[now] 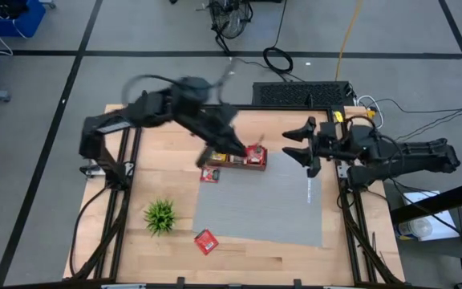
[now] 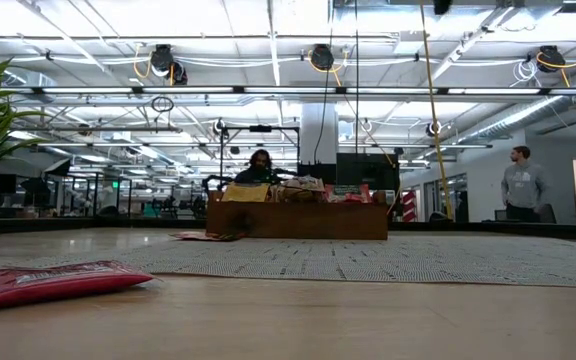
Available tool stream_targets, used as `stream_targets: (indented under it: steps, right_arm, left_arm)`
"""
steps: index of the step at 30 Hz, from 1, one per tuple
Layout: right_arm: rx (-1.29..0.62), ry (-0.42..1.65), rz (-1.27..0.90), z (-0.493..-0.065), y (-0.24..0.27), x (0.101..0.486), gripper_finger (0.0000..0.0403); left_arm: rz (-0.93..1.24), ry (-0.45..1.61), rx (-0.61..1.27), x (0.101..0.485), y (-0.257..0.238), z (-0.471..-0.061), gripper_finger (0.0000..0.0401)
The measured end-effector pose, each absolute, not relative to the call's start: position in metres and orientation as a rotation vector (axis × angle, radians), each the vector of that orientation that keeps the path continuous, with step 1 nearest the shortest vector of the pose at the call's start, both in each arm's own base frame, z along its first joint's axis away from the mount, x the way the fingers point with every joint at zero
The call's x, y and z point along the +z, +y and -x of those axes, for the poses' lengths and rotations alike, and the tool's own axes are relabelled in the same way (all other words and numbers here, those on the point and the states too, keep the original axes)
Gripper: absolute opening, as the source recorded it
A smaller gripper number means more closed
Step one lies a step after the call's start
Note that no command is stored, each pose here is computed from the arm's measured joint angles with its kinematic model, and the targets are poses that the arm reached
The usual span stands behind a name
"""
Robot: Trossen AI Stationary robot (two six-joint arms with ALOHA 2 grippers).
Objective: Pick & Place Tea
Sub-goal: Put the red tea bag into the right section of the wooden organizer
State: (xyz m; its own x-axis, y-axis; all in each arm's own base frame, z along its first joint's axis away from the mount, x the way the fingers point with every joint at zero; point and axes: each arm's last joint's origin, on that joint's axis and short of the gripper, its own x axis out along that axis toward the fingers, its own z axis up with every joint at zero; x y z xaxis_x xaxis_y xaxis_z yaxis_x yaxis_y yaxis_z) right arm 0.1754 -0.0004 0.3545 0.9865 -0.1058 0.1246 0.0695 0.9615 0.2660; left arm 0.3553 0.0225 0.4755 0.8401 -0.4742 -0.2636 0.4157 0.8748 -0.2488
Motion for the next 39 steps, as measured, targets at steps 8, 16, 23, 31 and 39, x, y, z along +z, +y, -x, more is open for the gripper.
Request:
stream_targets:
  steps: [8,16,23,31,39]
  right_arm:
    - [0.053,-0.204,-0.212,-0.218,0.001,0.404,0.0242]
    - [0.21,-0.265,-0.119,-0.25,0.006,0.446,0.0242]
    - [0.256,-0.228,-0.114,-0.274,0.007,0.443,0.0242]
    - [0.261,-0.258,-0.11,-0.281,0.007,0.444,0.0239]
    - [0.328,-0.266,-0.149,-0.28,0.009,0.447,0.0191]
  left_arm:
    - [0.075,0.193,-0.508,0.512,0.019,-0.311,0.0]
    - [0.088,0.184,-0.615,0.513,0.012,-0.31,0.0]
    - [0.095,0.155,-0.664,0.517,0.011,-0.309,0.0]
    - [0.117,0.176,-0.696,0.51,0.008,-0.32,0.0]
    - [0.146,0.199,-0.688,0.5,0.01,-0.336,0.0]
